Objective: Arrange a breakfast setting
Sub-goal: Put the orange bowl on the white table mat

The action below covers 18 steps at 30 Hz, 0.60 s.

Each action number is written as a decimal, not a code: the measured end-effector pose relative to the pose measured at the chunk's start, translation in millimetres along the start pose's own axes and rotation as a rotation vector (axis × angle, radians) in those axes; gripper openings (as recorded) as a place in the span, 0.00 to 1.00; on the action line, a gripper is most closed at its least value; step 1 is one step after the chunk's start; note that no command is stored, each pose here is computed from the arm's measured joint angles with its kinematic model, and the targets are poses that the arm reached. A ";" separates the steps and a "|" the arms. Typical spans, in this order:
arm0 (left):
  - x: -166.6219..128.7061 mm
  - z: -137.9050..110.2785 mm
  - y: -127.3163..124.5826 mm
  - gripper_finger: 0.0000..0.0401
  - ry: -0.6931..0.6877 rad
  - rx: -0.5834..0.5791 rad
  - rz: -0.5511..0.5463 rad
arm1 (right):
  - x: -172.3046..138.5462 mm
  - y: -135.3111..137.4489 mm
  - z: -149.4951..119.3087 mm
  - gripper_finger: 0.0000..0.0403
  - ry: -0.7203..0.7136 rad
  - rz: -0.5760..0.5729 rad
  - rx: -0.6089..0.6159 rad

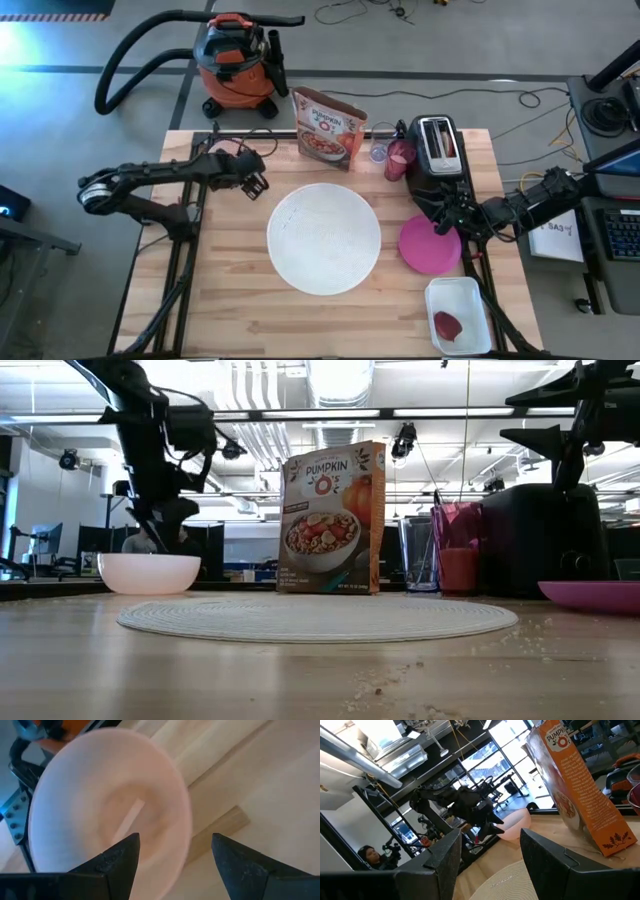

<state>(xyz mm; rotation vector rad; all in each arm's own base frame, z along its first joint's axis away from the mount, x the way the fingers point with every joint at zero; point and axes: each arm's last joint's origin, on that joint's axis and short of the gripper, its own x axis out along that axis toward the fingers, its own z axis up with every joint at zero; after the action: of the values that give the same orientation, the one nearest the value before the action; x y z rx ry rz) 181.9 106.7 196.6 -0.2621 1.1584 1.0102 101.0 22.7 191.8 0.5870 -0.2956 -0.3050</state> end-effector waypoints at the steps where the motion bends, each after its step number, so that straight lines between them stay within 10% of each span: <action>1: 2.1 0.1 2.5 0.58 0.012 -0.002 -0.011 | 0.0 -0.1 -0.1 0.48 0.000 0.000 0.000; 10: 20.7 -4.8 14.3 0.55 0.028 -0.025 -0.025 | 0.0 0.0 -0.1 0.48 0.000 0.000 0.000; 18: 36.8 -14.3 5.3 0.33 0.054 0.026 -0.134 | 0.0 -0.1 -0.1 0.48 0.000 0.000 -0.001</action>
<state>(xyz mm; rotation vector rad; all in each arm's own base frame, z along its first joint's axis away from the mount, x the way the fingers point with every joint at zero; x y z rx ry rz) 170.2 119.7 160.8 -0.3434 1.1858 0.8747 101.0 22.7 191.7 0.5864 -0.2951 -0.3051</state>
